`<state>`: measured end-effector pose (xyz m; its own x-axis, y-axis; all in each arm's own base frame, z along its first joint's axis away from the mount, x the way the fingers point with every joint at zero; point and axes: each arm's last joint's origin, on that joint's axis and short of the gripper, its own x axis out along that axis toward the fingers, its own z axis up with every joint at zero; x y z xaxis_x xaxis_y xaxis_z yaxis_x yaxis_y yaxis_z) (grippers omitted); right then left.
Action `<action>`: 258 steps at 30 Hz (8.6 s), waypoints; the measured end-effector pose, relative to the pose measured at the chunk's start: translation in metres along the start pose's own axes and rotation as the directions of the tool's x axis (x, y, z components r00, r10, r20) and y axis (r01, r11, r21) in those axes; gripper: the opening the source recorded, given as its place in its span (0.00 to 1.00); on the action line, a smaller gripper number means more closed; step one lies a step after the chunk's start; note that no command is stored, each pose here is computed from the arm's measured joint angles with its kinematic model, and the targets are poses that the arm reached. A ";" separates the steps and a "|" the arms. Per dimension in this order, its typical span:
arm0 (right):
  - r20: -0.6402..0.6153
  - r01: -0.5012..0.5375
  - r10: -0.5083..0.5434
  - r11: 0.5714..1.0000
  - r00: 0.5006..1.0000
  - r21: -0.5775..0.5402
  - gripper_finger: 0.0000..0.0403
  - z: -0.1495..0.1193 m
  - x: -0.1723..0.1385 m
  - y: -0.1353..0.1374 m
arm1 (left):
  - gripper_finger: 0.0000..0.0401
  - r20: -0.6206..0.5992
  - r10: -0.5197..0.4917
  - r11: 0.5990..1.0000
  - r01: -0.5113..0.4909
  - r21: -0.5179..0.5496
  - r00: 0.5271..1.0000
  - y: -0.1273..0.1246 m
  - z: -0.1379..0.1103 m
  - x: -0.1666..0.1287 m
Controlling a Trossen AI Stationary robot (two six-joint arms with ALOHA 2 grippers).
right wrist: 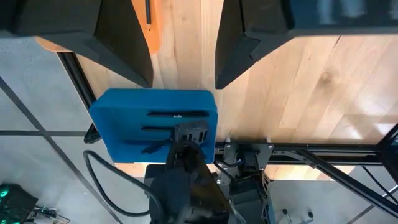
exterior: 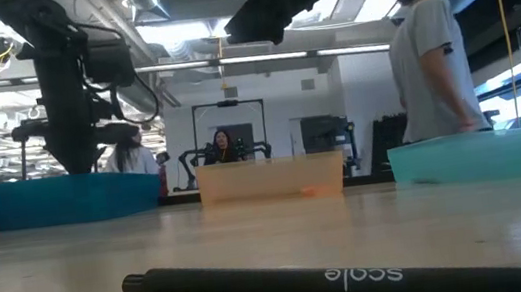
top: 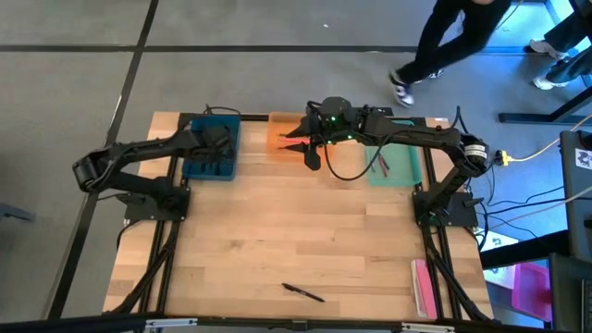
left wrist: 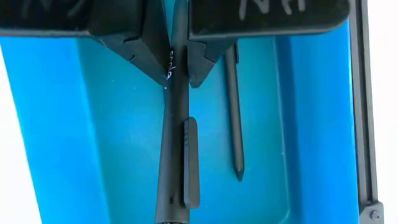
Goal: Sort crayons/erasers/pens/pencils in bins
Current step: Put the black pen into the blue bin
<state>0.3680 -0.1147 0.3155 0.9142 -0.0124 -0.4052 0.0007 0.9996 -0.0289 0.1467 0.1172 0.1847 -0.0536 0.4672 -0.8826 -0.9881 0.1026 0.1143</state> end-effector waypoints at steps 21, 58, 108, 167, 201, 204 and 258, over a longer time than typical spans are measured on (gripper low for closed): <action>-0.001 0.000 0.000 1.000 1.000 0.002 0.44 0.000 0.000 0.000 | 0.21 -0.030 0.041 0.999 -0.041 0.016 0.999 -0.011 0.001 0.019; -0.463 -0.081 0.062 0.996 0.884 -0.023 0.37 -0.021 -0.059 0.214 | 0.25 -0.298 -0.883 -0.045 0.565 0.824 0.363 -0.068 -0.134 -0.201; -0.454 -0.065 0.092 0.995 0.886 0.074 0.37 -0.012 -0.099 0.215 | 0.25 -0.409 -0.853 -0.237 0.458 0.857 0.324 -0.228 -0.304 -0.111; -0.455 -0.061 0.088 0.995 0.886 0.075 0.37 -0.012 -0.099 0.215 | 0.01 -0.407 -0.750 -0.069 0.550 0.832 0.521 -0.222 -0.305 -0.100; -0.282 -0.028 0.022 0.999 0.959 -0.019 0.37 0.009 -0.170 0.197 | 0.01 0.126 -0.678 0.678 0.550 0.489 0.724 -0.138 -0.148 -0.176; -0.270 0.021 -0.029 0.999 0.962 -0.033 0.37 0.009 -0.169 0.196 | 0.01 0.205 -0.596 0.773 0.486 0.408 0.776 -0.118 -0.122 -0.175; -0.153 0.421 -0.408 0.905 0.900 0.068 0.37 0.012 -0.169 0.185 | 0.20 -0.061 0.102 0.991 -0.096 0.098 0.993 -0.006 0.000 -0.012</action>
<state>0.2185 0.0730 0.3901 0.7604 -0.4225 -0.4932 0.4129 0.9007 -0.1349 0.1534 0.1109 0.1942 -0.1627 0.4206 -0.8926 -0.9595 0.1433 0.2425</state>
